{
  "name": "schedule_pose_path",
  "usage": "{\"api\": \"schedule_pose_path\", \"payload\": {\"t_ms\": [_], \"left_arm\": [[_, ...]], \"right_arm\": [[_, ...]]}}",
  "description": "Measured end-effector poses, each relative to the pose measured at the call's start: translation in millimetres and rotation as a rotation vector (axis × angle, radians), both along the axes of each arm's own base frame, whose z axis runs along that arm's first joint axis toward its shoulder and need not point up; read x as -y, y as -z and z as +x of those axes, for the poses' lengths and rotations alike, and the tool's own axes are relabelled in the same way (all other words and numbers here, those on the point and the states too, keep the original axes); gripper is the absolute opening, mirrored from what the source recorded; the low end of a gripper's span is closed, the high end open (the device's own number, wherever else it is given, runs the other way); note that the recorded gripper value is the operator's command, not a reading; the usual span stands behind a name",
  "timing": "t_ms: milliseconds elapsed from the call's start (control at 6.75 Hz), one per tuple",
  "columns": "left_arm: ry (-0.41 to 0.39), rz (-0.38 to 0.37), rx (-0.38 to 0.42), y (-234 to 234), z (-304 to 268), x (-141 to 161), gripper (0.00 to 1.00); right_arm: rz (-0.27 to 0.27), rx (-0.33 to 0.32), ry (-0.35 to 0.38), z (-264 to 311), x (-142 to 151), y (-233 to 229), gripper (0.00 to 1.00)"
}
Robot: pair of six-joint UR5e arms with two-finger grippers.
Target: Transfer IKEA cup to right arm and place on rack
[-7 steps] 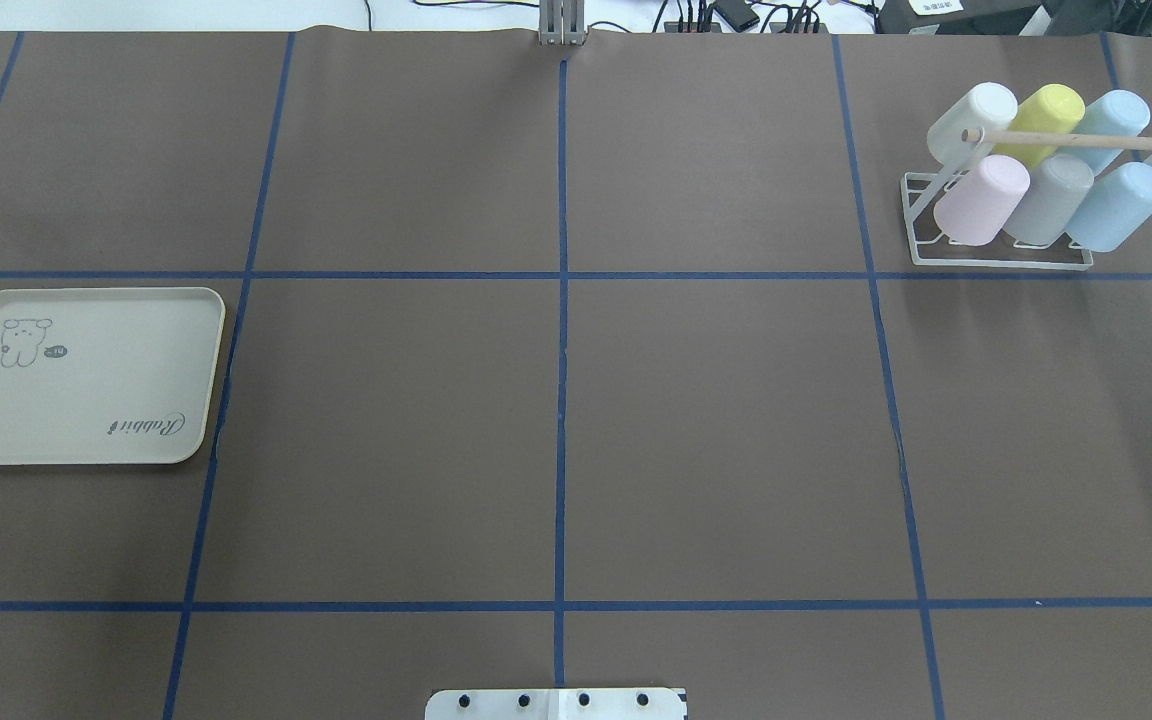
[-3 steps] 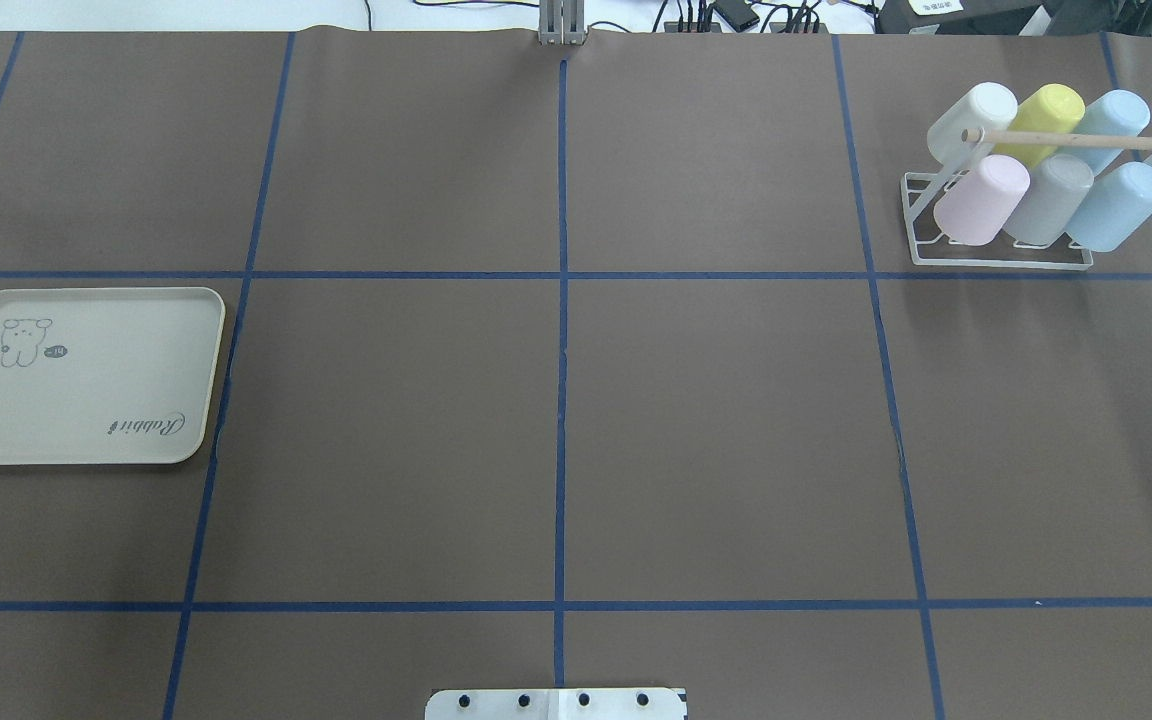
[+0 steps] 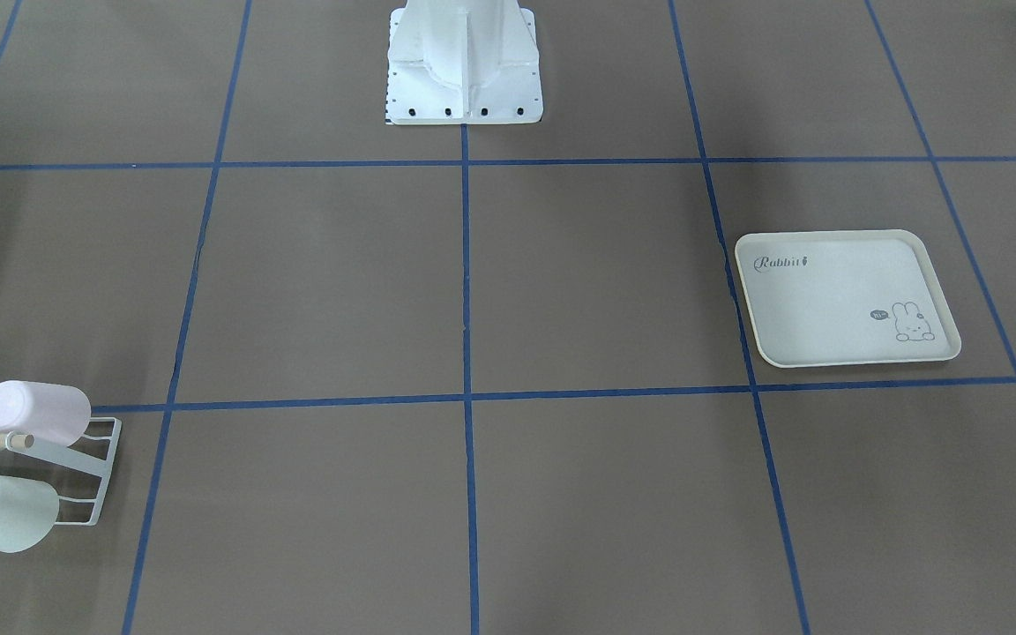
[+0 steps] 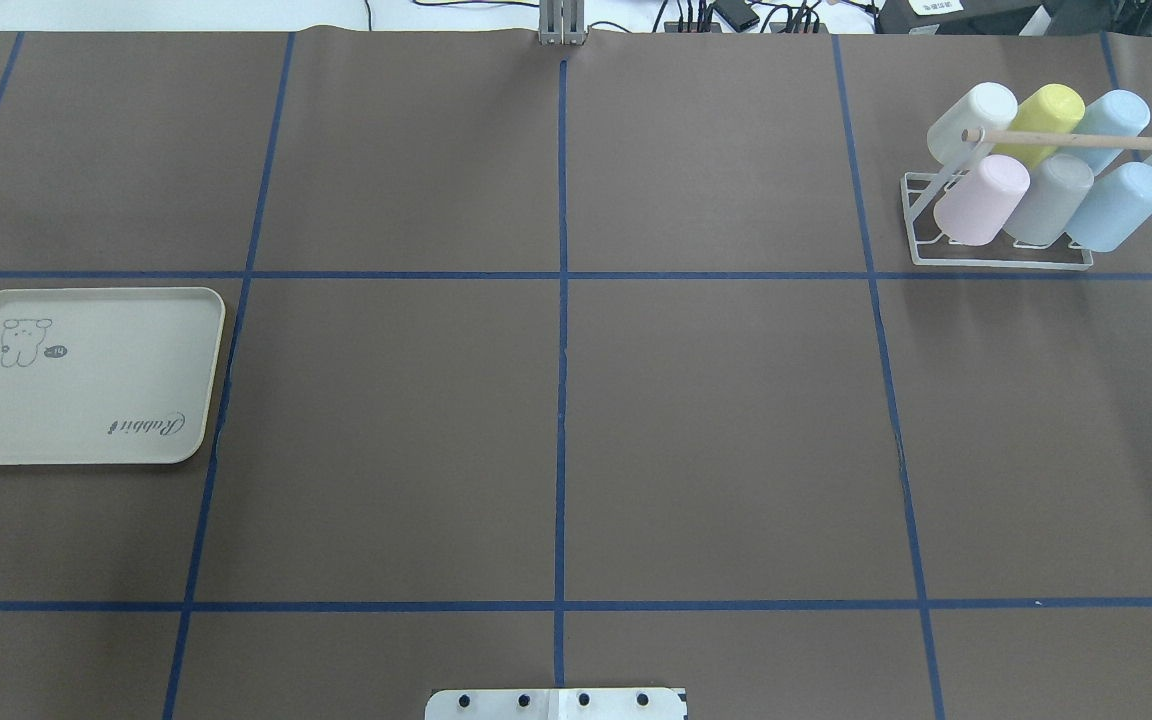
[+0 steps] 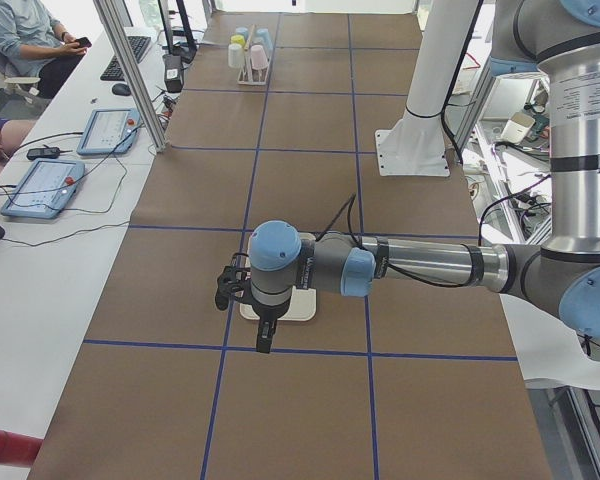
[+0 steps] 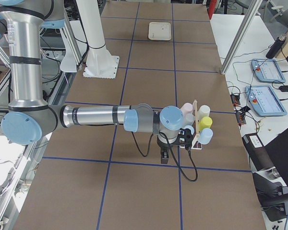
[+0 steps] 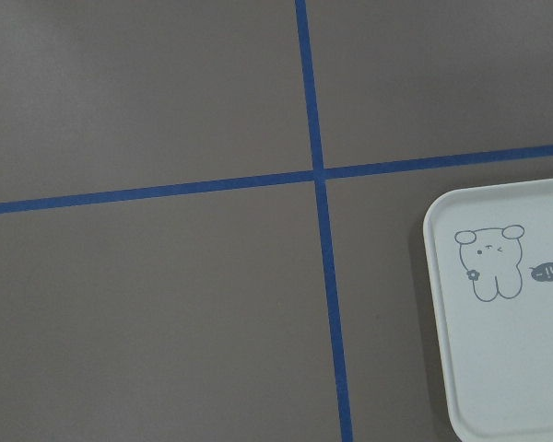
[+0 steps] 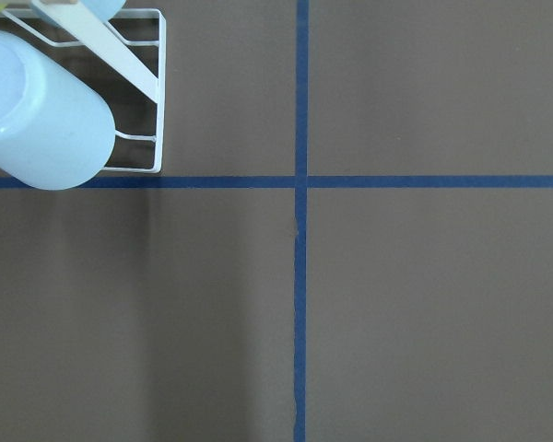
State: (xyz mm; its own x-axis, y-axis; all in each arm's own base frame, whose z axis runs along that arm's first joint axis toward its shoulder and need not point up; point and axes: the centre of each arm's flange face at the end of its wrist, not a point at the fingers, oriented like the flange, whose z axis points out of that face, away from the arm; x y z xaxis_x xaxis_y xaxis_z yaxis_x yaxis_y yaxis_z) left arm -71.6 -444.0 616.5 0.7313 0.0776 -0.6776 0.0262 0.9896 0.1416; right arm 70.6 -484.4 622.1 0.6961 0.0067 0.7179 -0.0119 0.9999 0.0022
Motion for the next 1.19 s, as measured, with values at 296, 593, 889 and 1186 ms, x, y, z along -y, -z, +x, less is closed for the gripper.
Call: {"api": "schedule_pose_path", "payload": {"t_ms": [296,593,889,1186], "left_arm": [[0.027,-0.020,-0.005,2.3,0.0,0.2,1.00],[0.031,-0.024,-0.007,2.4,0.1,0.0,1.00],[0.031,-0.023,-0.007,3.0,0.1,0.0,1.00],[0.032,-0.024,-0.008,3.2,0.2,0.0,1.00]], "right_arm": [[0.001,-0.001,-0.001,0.1,0.4,0.9,1.00],[0.002,-0.002,-0.001,0.1,0.7,1.3,1.00],[0.003,-0.002,-0.001,0.2,0.6,1.7,1.00],[0.003,-0.002,-0.002,0.8,0.5,1.7,1.00]]}}
